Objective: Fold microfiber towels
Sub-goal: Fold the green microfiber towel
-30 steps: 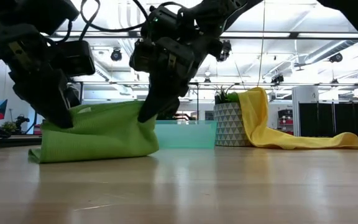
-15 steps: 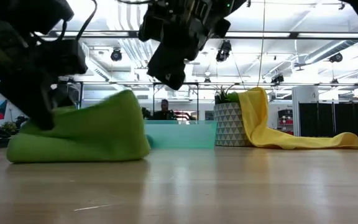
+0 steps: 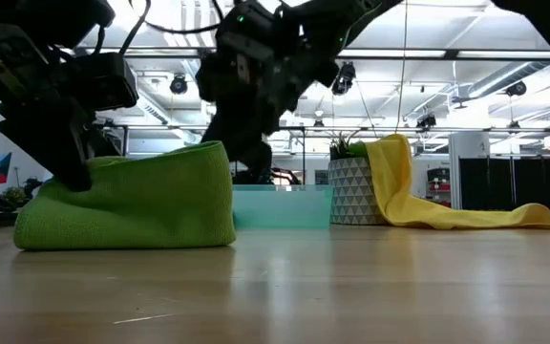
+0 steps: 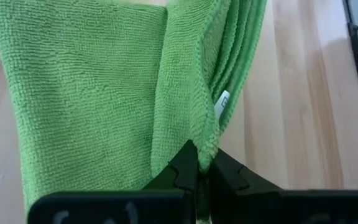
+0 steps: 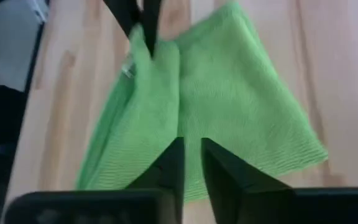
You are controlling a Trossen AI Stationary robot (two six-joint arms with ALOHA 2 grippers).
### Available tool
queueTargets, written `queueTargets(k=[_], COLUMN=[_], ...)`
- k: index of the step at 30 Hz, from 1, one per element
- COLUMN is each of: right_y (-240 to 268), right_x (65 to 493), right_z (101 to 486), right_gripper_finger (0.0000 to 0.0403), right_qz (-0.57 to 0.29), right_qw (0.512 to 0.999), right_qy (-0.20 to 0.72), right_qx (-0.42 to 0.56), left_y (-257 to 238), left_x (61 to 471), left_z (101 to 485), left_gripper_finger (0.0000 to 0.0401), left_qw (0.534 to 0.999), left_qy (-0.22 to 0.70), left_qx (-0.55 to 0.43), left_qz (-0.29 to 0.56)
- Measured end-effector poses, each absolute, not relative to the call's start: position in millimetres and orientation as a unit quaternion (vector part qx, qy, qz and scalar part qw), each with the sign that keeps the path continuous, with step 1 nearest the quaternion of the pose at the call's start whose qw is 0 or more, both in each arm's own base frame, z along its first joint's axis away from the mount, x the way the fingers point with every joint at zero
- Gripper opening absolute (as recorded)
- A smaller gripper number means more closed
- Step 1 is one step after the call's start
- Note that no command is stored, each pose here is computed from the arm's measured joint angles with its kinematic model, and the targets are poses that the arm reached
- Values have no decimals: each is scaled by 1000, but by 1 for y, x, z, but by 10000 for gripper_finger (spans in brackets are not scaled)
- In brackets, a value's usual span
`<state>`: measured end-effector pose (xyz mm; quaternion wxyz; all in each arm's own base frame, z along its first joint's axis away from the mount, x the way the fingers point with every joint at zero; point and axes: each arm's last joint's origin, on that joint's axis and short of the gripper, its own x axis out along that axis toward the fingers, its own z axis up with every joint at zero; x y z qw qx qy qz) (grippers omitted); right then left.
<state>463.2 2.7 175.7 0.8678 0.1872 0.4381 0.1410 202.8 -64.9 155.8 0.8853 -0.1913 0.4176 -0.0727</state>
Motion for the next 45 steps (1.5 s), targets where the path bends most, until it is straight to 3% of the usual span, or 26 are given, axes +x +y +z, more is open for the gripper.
queueTargets(k=[4, 18, 32, 45], right_y=[5, 17, 17, 13], right_x=[466, 469, 466, 454], right_z=[161, 119, 128, 164], right_gripper_finger=[13, 8, 9, 8], right_qz=[125, 107, 104, 61], right_qw=[865, 842, 844, 852], right_qy=[448, 496, 495, 497], right_qx=[187, 182, 179, 157], left_y=[-65, -60, -52, -41], left_x=[203, 194, 188, 194], left_z=[159, 169, 165, 151], left_gripper_finger=[0, 0, 0, 0], left_qw=[889, 900, 909, 902], left_qy=[408, 382, 369, 374], left_qx=[-194, -203, -188, -154], left_qz=[-76, -53, 55, 149])
